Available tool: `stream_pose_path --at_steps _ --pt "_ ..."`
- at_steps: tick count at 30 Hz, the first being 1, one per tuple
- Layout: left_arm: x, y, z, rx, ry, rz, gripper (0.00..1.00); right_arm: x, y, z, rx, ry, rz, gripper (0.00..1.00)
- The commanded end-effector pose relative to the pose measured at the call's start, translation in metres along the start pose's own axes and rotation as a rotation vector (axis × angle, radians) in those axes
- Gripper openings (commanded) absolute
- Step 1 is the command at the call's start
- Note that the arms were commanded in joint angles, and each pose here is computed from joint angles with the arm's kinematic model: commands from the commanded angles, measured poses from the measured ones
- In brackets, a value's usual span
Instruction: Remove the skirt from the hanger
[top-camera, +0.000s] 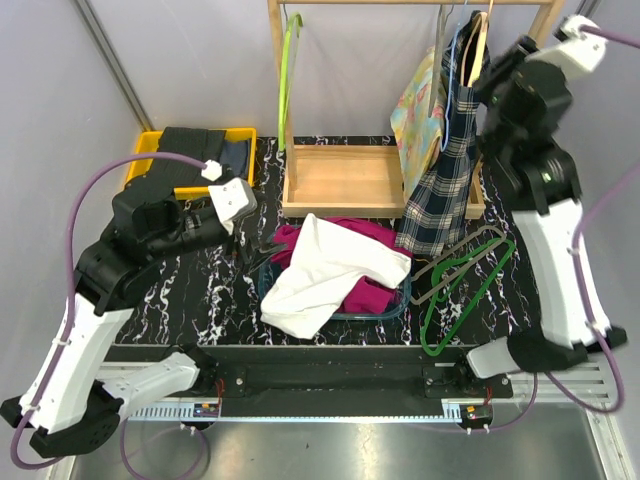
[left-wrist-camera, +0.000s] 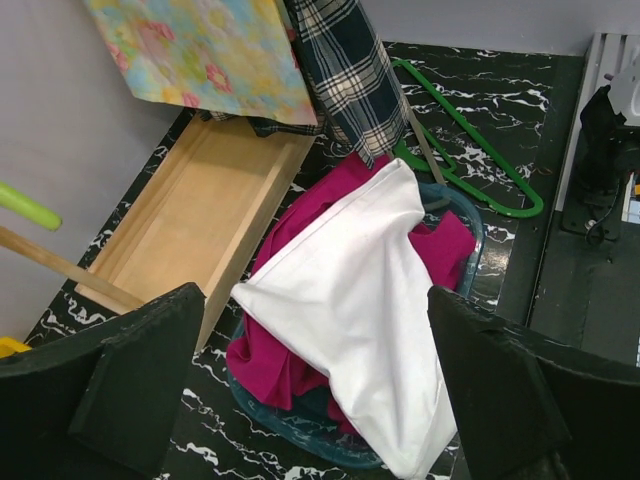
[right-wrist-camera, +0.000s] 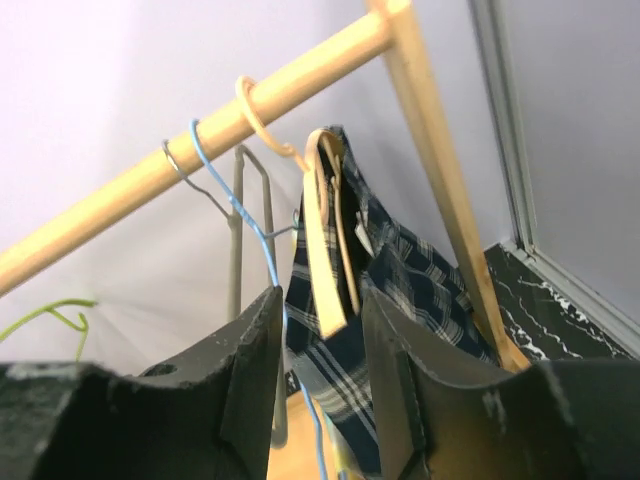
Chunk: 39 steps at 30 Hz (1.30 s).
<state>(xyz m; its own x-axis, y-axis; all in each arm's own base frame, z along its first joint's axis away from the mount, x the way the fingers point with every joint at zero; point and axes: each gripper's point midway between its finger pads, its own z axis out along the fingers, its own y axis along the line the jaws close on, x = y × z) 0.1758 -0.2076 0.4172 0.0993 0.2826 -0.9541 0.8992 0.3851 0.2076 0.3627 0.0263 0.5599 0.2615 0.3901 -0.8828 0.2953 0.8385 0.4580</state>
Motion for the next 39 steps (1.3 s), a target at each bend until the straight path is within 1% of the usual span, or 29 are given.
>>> stream_pose_path --at_steps 1,2,3,5,6,7,8,9,14,16,17,18,19,20,21,29,35,39 --pt "0.009 0.001 -0.006 -0.042 0.009 -0.012 0.99 0.015 0.018 0.041 -0.01 0.013 -0.076 0.46" --pt "0.011 -0.001 -0.007 -0.04 0.009 -0.019 0.99 0.004 0.023 0.044 -0.018 -0.008 -0.045 0.46" --pt "0.011 -0.002 -0.008 -0.041 0.008 -0.021 0.99 0.018 0.026 0.056 -0.019 0.018 -0.057 0.46" --pt "0.012 -0.004 -0.01 -0.04 0.006 -0.03 0.99 0.009 0.027 0.066 -0.02 0.0 -0.032 0.46" --pt "0.012 -0.004 -0.01 -0.039 0.004 -0.029 0.99 0.021 0.026 0.076 -0.007 0.02 -0.051 0.46" --pt "0.012 -0.005 -0.011 -0.038 0.003 -0.031 0.99 0.022 0.025 0.079 -0.002 0.021 -0.055 0.46" --pt "0.012 -0.005 -0.012 -0.041 0.001 -0.033 0.99 0.014 0.021 0.083 0.008 0.006 -0.049 0.46" --pt "0.011 -0.006 -0.013 -0.043 -0.003 -0.034 0.99 0.023 0.021 0.089 0.012 0.023 -0.06 0.46" --pt "0.013 -0.006 -0.015 -0.047 -0.002 -0.031 0.99 0.029 0.006 0.108 0.026 0.043 -0.04 0.47" --pt "0.01 -0.006 -0.015 -0.046 -0.008 -0.03 0.99 0.041 0.004 0.117 0.018 0.075 -0.028 0.47" --pt "0.01 -0.007 -0.015 -0.043 -0.009 -0.031 0.99 0.053 0.003 0.124 0.004 0.111 -0.031 0.47" --pt "0.008 -0.007 -0.015 -0.042 -0.012 -0.031 0.99 0.054 -0.006 0.13 0.014 0.12 -0.023 0.47" --pt "0.007 -0.007 -0.016 -0.043 -0.014 -0.031 0.99 0.054 -0.006 0.134 0.003 0.13 0.015 0.47" --pt "0.006 -0.007 -0.015 -0.041 -0.017 -0.03 0.99 0.065 -0.007 0.138 -0.014 0.169 0.023 0.48" --pt "0.005 -0.006 -0.015 -0.043 -0.016 -0.03 0.99 0.062 -0.011 0.14 -0.011 0.172 0.036 0.47" --pt "0.01 -0.005 -0.013 -0.044 -0.008 -0.037 0.99 0.034 0.012 0.122 -0.138 0.14 0.094 0.47" --pt "0.01 -0.005 -0.012 -0.041 -0.01 -0.034 0.99 0.022 0.03 0.107 -0.232 0.143 0.14 0.47" --pt "0.01 -0.005 -0.014 -0.045 -0.012 -0.031 0.99 0.024 0.035 0.108 -0.257 0.148 0.149 0.48"
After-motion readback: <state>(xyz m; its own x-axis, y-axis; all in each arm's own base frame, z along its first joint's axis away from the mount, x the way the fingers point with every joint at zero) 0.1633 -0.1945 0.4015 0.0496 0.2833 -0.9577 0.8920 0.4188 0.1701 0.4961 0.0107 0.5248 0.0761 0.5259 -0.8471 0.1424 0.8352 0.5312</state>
